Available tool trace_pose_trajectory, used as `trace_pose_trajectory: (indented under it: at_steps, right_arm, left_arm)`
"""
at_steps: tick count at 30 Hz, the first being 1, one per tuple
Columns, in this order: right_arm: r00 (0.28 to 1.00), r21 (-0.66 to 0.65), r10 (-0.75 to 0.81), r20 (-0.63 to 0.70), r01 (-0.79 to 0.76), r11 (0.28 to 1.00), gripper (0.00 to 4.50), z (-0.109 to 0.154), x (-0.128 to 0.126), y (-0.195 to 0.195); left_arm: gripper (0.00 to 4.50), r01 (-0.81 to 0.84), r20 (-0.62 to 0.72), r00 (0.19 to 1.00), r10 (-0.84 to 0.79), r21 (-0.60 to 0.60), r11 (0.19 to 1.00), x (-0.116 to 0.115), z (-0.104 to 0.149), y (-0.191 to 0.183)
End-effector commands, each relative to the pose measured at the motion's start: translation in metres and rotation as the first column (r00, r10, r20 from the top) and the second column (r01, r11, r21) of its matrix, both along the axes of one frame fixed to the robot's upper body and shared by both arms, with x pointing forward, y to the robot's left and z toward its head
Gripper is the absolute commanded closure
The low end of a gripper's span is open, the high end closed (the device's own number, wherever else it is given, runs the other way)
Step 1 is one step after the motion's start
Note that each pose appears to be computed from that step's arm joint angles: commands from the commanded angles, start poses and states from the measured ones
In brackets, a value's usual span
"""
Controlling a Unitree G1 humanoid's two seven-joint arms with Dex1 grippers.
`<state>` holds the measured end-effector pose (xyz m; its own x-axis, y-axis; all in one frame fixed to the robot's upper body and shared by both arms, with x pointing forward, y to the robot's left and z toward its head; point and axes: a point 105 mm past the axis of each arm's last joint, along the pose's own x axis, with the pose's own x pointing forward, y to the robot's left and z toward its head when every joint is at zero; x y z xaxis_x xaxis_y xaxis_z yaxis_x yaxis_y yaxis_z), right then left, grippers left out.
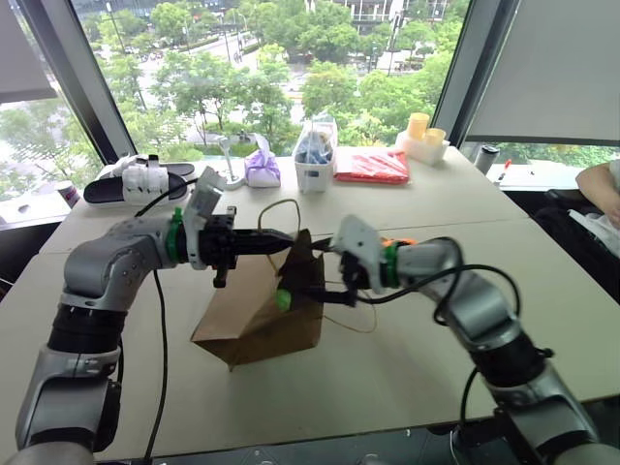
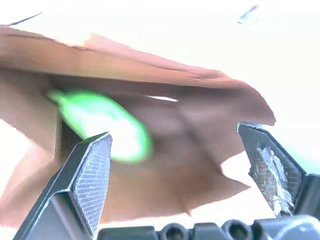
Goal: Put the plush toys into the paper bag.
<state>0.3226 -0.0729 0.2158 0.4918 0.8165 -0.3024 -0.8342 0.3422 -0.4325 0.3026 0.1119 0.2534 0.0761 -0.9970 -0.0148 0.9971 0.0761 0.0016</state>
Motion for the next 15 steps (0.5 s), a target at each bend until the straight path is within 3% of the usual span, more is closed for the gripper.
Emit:
trace_pose_trajectory:
  at_steps: [1,3,9,12,15]
  right_arm:
    - [0.997,0.121,-0.075,-0.011,0.076,0.990,0.21,0.023,0.002,-0.030]
    - [0.985,0.145,-0.169,-0.031,0.172,0.974,0.21,0.021,0.017,-0.053]
    - [0.929,0.043,-0.370,0.001,0.370,0.928,0.21,-0.008,0.059,-0.095]
    - [0.827,0.035,-0.562,-0.029,0.563,0.826,0.21,-0.042,0.104,-0.107]
    - [0.772,-0.003,-0.635,-0.022,0.635,0.772,0.21,-0.064,0.123,-0.110]
  left_arm:
    - [4.50,-0.002,0.073,0.997,0.002,0.004,1.000,-0.006,0.009,0.003]
    - [4.50,-0.002,0.072,0.997,0.002,0.008,1.000,-0.006,0.008,0.003]
    - [4.50,-0.003,0.074,0.997,0.003,0.009,1.000,-0.007,0.007,0.002]
    - [4.50,-0.010,0.080,0.997,0.010,0.005,1.000,-0.008,0.009,0.001]
    - [4.50,-0.032,0.087,0.996,0.032,0.004,0.999,-0.007,0.009,0.002]
